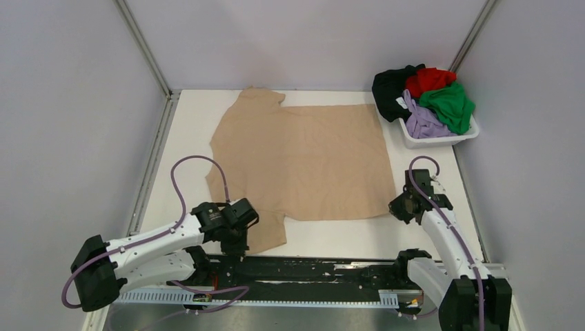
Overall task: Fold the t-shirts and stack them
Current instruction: Fold the flattened tshirt in 1/3 of the way
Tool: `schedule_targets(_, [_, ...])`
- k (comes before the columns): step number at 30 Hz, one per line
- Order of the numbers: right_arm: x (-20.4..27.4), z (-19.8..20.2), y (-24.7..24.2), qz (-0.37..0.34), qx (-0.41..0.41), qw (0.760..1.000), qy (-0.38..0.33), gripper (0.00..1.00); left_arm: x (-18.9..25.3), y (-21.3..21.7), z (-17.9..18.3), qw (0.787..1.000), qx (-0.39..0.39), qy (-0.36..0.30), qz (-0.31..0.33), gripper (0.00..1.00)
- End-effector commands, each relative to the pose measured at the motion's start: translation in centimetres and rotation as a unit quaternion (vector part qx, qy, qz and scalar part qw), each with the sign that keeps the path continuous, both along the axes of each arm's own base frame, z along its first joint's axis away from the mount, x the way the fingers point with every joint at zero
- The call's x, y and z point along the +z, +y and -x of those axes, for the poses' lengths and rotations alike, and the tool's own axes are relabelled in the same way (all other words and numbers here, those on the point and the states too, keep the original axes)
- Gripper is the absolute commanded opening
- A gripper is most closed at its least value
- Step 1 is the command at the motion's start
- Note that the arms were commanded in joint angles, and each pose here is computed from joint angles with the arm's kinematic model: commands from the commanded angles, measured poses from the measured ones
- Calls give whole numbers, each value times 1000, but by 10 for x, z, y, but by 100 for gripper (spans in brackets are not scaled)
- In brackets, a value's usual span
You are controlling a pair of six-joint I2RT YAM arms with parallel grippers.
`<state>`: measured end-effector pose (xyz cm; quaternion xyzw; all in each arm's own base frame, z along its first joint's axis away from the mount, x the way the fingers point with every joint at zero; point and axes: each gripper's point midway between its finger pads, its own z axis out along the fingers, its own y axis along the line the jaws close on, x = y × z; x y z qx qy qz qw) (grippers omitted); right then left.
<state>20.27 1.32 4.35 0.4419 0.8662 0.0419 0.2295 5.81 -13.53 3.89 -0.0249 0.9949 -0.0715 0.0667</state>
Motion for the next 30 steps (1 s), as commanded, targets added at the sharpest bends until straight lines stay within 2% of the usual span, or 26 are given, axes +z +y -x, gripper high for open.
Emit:
schedule_targets(1, [15,16,12,-28,-2,1000,12,0,11,9,11,1000,22,14,1,0])
schedule_targets(6, [14,26,20,-29,-6,999,28,0,8,7,24,999,19,40,23,0])
schedule_targets(13, [17,26,22,-17,-3,1000,19,0,14,-8,16,998,-3,19,62,0])
schedule_targets(16, [19,17,26,-18,21,1000,5,0,18,-25,1,996,-18,-11,87,0])
schedule_targets(23, [23,-6,29,-11,46,999,-18,0,41,-52,-38,991,-58,-68,95,0])
schedule_targets(27, [34,-21,30,-5,59,998,-36,0,53,-64,-64,986,-64,-87,123,0])
schedule_targets(30, [43,-32,30,1,64,997,-49,0,57,-61,-87,986,-50,-100,121,0])
